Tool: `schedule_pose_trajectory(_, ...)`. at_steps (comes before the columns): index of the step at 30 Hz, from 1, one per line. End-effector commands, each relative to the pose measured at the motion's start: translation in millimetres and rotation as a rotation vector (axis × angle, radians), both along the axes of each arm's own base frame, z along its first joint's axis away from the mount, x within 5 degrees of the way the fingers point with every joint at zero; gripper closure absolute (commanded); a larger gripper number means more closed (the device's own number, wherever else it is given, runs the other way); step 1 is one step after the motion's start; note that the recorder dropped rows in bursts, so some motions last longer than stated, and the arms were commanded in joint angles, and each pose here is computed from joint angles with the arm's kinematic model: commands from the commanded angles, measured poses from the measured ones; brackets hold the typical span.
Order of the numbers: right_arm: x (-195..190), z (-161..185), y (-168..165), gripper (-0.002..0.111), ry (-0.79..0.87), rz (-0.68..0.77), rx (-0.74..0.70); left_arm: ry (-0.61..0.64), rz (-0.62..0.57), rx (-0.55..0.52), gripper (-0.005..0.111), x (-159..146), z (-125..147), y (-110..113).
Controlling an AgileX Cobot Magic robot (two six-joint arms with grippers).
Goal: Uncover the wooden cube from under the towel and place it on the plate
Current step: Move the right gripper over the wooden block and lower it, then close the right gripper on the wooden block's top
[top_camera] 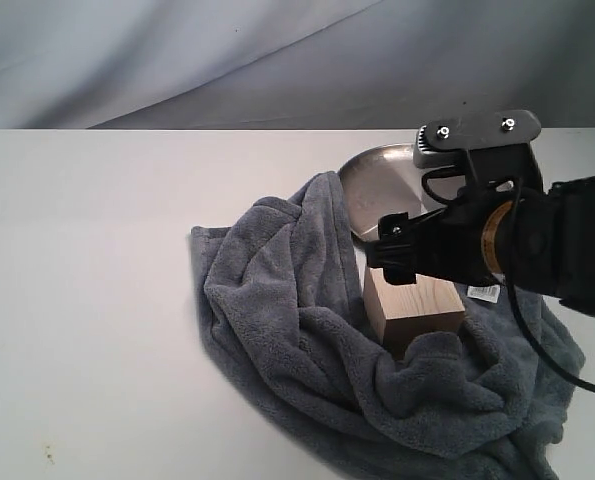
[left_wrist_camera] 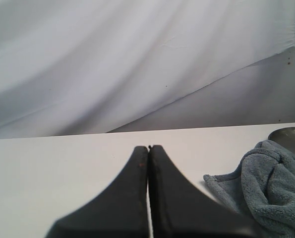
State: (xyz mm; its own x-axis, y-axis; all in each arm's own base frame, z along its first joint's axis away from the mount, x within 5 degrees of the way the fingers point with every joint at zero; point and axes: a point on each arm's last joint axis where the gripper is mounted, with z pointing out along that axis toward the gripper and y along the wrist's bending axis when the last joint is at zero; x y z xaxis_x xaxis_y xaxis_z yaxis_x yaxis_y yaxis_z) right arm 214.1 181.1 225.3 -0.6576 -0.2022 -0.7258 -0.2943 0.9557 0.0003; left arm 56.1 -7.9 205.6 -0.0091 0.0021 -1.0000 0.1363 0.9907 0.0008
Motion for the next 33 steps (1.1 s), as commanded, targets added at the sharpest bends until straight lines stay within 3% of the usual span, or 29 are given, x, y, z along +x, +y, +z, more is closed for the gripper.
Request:
schedule_pose_trajectory(1, 6.2, -1.0, -4.4, 0.024, 0.027, 0.011, 0.012, -0.01, 0.003, -0.006, 0.107, -0.1, -0.3, 0.2)
schedule_pose_trajectory(7, 13.4, -1.0, 0.3, 0.024, 0.067, 0.087, -0.045, -0.01, 0.003, -0.006, 0.107, -0.1, -0.3, 0.2)
schedule_pose_trajectory(14, 27.6, 1.1, 7.9, 0.024, 0.106, 0.037, -0.106, -0.01, 0.003, -0.006, 0.107, -0.1, -0.3, 0.2)
schedule_pose_trajectory(33, 31.4, -4.0, 5.7, 0.024, 0.242, 0.176, 0.017, -0.01, 0.003, -0.006, 0.107, -0.1, -0.3, 0.2)
